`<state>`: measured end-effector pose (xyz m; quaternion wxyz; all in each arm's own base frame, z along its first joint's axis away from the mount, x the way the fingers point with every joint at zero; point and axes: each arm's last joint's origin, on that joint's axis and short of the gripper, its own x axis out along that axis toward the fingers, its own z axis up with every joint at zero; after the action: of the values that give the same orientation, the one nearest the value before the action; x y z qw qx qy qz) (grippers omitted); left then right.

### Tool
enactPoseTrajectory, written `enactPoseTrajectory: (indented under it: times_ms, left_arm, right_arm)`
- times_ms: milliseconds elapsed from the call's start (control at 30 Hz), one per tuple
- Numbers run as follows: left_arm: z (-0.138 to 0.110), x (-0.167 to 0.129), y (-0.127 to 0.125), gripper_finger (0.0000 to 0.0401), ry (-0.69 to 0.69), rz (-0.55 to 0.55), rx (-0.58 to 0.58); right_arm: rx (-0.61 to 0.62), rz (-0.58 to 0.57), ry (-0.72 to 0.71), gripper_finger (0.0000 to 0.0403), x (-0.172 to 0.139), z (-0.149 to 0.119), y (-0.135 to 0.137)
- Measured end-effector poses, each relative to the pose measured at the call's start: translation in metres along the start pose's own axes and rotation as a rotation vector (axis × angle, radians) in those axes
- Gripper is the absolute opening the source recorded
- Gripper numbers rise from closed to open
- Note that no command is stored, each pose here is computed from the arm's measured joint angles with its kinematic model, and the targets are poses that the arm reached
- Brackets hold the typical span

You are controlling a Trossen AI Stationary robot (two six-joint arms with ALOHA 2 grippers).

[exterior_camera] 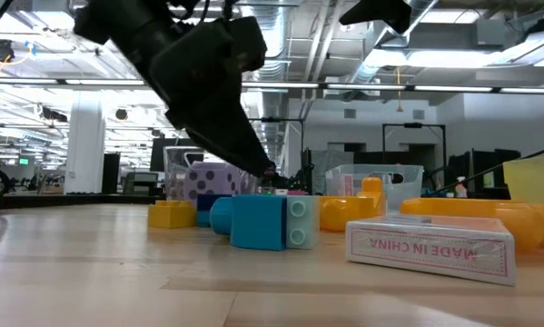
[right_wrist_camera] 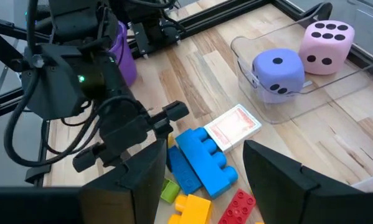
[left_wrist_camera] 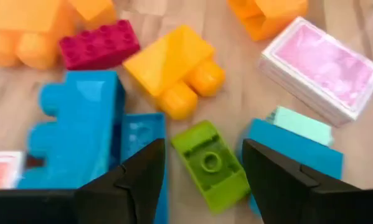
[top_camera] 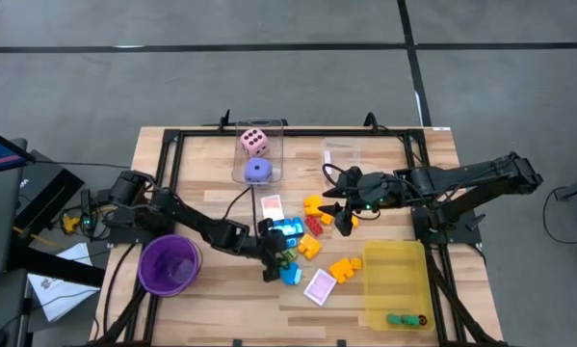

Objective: Pick & Place Toys
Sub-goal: Put the light green game piece into the bin

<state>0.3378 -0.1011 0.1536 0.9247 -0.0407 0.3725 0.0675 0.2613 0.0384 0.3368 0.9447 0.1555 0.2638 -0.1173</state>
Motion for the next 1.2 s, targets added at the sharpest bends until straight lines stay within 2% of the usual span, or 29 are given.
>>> enactPoseTrajectory:
  times_ms: [100,200,500,767,1200]
  left_arm:
    - [0.004,0.002,0.006,0.0199,0.052,0.028,0.009]
    - [0.005,0.008,0.009,0.0191,0.103,0.008,0.005]
    - [0.011,0.020,0.001,0.0171,0.229,0.017,-0.046]
    - [0.009,0.021,0.002,0.0132,0.253,0.052,-0.162]
    - [0.009,0.022,0.003,0.0074,0.268,0.033,-0.173]
  right_arm:
    - [-0.004,0.000,0.000,0.0207,0.000,0.000,0.000]
    - [-0.004,0.000,0.000,0.0207,0.000,0.000,0.000]
    - [-0.005,-0.002,0.006,0.0207,0.000,-0.001,0.000]
    - [-0.004,-0.006,0.018,0.0207,0.000,-0.002,-0.001]
    - [-0.009,-0.006,0.017,0.0207,0.000,-0.002,-0.001]
